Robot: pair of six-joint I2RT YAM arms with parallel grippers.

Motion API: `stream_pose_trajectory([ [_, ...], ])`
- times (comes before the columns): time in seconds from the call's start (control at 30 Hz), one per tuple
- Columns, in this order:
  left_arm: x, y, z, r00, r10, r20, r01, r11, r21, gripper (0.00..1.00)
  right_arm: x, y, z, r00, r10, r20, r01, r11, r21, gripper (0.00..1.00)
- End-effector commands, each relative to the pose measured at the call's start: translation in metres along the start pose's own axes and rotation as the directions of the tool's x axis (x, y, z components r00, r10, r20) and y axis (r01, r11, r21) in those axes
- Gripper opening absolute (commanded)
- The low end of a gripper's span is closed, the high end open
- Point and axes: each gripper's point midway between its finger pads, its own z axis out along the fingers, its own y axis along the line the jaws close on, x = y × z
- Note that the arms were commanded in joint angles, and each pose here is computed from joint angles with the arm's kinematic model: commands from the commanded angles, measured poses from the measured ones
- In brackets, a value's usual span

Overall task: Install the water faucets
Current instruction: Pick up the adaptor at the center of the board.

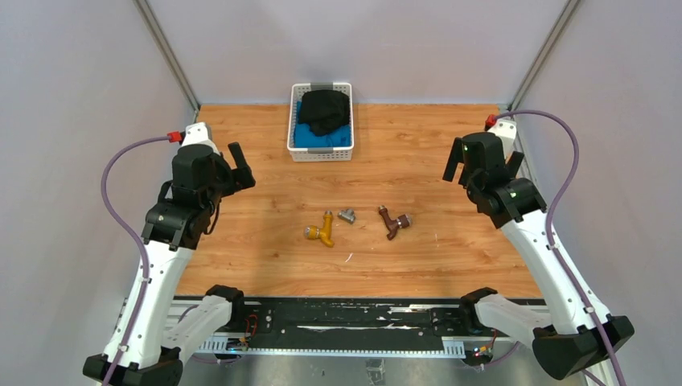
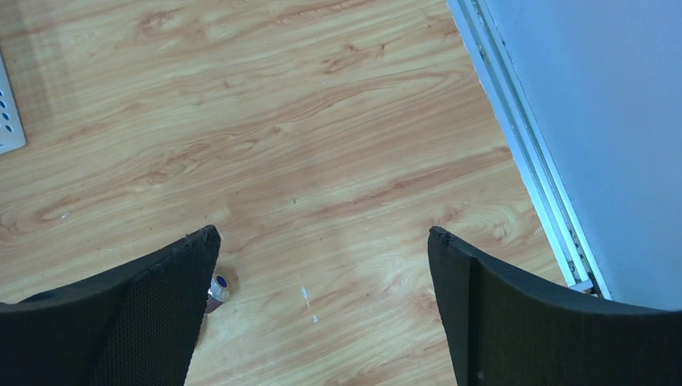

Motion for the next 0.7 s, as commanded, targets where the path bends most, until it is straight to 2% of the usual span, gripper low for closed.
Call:
stream_pose_trajectory([
  [0.0, -0.004, 0.004, -0.011, 0.999, 0.050, -0.016, -0.050, 0.999, 0.005, 1.00, 0.008, -0.004, 0.002, 0.999, -0.002, -0.039, 0.003, 1.000, 0.023, 0.99],
  [0.2, 0.005, -0.009, -0.019, 0.995, 0.084, -0.047, -0.079, 0.992, 0.103, 1.00, 0.017, 0.007, 0.006, 0.998, -0.035, -0.060, 0.033, 0.999, -0.037, 0.99],
  [0.33, 0.035, -0.011, -0.010, 0.988, 0.102, -0.114, -0.092, 0.991, 0.093, 1.00, 0.030, 0.030, 0.008, 0.993, -0.077, -0.092, 0.061, 0.983, -0.173, 0.97],
  [0.53, 0.101, -0.057, -0.007, 0.954, 0.137, -0.268, -0.085, 0.977, 0.194, 1.00, 0.063, 0.093, 0.002, 0.972, -0.154, -0.177, 0.058, 0.890, -0.452, 0.92],
  [0.67, 0.128, -0.057, 0.000, 0.931, 0.123, -0.345, -0.068, 0.983, 0.168, 1.00, 0.104, 0.135, -0.010, 0.932, -0.271, -0.240, 0.101, 0.831, -0.547, 0.91],
])
